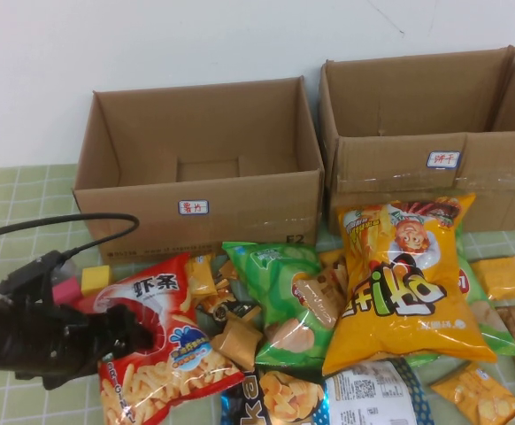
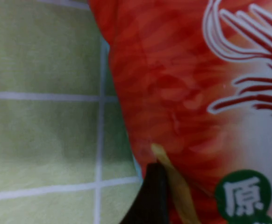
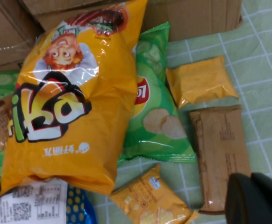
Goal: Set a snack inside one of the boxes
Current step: Pick up the potato chip
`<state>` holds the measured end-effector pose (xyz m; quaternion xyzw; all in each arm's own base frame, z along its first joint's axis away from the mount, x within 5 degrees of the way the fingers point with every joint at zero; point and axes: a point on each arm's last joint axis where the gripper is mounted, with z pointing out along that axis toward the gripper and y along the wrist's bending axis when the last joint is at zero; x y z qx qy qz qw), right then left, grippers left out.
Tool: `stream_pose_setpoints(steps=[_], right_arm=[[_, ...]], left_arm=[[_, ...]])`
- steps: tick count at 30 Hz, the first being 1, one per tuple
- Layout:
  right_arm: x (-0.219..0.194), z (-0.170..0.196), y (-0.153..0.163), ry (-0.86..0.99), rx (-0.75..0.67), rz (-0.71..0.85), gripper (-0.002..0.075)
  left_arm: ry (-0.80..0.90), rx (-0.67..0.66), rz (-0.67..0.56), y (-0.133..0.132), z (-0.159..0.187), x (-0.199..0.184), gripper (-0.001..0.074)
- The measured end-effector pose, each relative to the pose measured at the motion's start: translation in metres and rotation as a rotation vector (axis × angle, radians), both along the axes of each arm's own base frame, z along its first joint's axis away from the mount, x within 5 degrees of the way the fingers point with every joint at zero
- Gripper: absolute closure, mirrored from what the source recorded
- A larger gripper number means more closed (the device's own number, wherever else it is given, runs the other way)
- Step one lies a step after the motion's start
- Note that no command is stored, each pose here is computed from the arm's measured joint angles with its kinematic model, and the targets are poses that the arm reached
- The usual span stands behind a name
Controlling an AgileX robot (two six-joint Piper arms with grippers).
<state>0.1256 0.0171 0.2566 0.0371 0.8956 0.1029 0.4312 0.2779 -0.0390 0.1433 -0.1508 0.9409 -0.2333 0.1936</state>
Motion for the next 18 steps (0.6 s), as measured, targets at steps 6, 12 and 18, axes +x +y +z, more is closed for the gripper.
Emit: stream_pose_setpoints(steps=[6, 12, 18], right_arm=[[0.0, -0.001, 0.0, 0.002, 0.012, -0.003, 0.0726], [0.0, -0.002, 0.001, 0.005, 0.013, -0.003, 0.0726], [0.0, -0.002, 0.0, 0.001, 0.013, -0.004, 0.0726]], left_arm=[[-0.04, -0.052, -0.032, -0.005, -0.002, 0.004, 0.0193], [-0.071, -0.142, -0.042, -0.012, 0.003, 0.005, 0.0467], [-0.088, -0.266, -0.089, -0.021, 0.009, 0.004, 0.0502]])
